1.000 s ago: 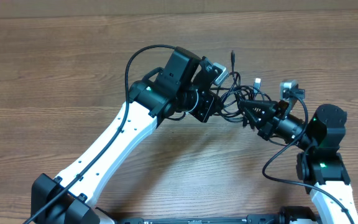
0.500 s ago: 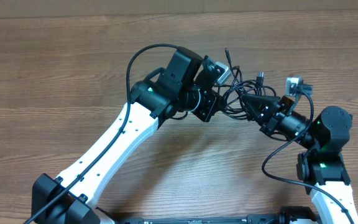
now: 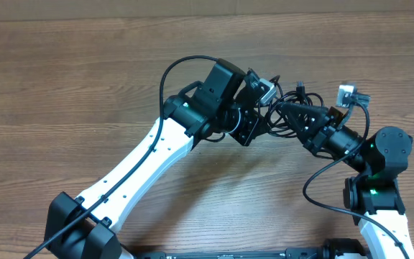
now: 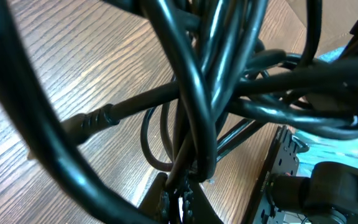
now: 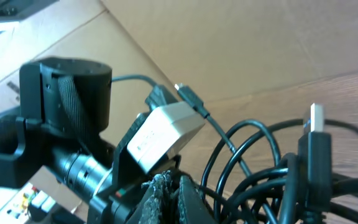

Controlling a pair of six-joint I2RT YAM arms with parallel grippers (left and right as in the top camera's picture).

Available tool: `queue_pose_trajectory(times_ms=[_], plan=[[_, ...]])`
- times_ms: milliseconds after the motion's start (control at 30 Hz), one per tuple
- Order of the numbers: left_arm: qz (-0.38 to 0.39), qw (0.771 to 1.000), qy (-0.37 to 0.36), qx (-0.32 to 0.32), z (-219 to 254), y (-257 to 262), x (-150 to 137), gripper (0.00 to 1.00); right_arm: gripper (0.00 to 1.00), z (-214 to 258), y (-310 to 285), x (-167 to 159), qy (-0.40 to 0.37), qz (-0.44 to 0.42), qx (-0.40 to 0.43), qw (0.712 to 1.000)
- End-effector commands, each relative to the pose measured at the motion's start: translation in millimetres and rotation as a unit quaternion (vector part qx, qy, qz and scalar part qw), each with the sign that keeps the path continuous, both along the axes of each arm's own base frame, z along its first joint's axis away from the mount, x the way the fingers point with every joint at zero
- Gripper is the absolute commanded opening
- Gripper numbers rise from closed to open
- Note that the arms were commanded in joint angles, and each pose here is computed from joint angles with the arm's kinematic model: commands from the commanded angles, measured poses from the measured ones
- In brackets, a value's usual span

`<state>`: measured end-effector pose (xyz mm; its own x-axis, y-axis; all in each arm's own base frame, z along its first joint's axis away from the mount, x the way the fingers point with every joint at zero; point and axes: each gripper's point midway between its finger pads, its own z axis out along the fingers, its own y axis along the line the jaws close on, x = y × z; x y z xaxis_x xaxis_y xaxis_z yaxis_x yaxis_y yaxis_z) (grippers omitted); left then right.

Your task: Untangle cables

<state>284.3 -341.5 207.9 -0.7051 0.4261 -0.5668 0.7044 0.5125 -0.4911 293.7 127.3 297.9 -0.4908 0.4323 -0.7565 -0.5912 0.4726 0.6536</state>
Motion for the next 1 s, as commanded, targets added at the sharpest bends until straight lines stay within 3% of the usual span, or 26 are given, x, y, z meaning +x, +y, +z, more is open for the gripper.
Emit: queue_pose_trajectory(times_ms=[0,233,533,567,633,733,967], plan=[[-0.032,0.999,0.011,-0.004,-5,-11,-14,0.04,0.04,24,-5,2,-0.012,-0.025,0.029,0.999],[-0.032,0.999,0.011,-0.004,-5,-10,-14,0.05,0.04,37,-18,13,0.028,-0.069,0.103,0.992],[-0.023,1.0,0.004,0.003,-7,-8,-9,0.04,0.05,5,-19,16,0.064,-0.08,0.059,0.993],[-0.017,1.0,0.001,0.009,-8,-6,-7,0.04,0.08,0,-18,16,0.073,-0.08,0.054,0.993],[-0.006,1.0,-0.002,0.019,-11,-1,-2,0.04,0.25,-6,-15,13,0.075,-0.067,0.039,0.994],[0.012,0.999,0.0,0.031,-15,8,5,0.04,0.38,-9,-7,5,0.061,-0.034,0.018,0.997],[0.046,0.998,0.02,0.038,-19,33,22,0.04,0.55,-39,-11,5,0.065,-0.045,-0.053,0.995]])
